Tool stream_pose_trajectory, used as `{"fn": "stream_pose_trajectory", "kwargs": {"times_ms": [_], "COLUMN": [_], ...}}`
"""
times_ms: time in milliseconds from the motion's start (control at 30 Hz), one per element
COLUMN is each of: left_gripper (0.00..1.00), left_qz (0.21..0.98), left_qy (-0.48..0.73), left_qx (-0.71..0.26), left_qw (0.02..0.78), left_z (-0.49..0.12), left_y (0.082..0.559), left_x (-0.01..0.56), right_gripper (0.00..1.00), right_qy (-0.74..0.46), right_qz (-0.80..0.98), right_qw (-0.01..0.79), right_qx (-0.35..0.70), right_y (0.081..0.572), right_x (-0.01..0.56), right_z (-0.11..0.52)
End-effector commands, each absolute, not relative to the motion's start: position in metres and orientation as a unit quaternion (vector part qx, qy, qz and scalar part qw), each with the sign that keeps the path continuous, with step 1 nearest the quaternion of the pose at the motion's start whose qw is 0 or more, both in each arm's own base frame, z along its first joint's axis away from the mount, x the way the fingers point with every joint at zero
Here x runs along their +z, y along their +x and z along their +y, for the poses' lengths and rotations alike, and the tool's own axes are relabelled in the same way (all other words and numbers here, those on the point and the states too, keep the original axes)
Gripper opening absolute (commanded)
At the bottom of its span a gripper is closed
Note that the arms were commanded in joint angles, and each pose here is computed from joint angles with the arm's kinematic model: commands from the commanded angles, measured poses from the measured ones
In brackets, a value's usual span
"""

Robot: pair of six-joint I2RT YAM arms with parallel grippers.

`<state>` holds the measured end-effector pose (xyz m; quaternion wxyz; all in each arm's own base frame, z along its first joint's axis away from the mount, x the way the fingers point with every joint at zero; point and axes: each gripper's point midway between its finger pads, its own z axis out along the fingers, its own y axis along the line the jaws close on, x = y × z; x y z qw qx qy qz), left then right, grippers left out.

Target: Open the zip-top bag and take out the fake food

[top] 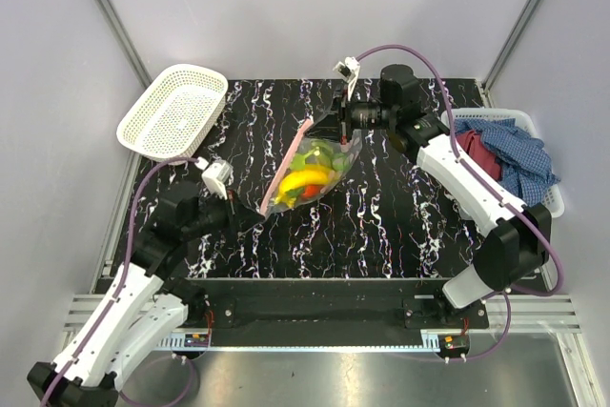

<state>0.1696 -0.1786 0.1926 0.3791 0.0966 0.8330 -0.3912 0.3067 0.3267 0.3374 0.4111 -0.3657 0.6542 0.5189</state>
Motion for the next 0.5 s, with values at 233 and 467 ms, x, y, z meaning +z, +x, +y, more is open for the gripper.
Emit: {"fn": "stream_pose_trajectory", "kwargs": {"times_ms": [233,467], "left_gripper": [0.53,0.56], "left_qz": [0.774,0.769], "left_qy": [0.116,0.183], "left_qx": [-0.301,-0.326], "left_qw": [0.544,0.519], "left_z": [-0.154,-0.185], "left_y": [0.216,0.236], "left_x": [0.328,0.336], "right_gripper": [0.00,0.00], "right_qy": [-0.461,-0.458], "right_qz": [0.543,0.548], "right_qw": [0.380,0.370], "right_qx": [0.590,0.594], "right_y": [0.267,0.266], "right_x": [0.363,0.360], "right_z": [0.322,0.322]}}
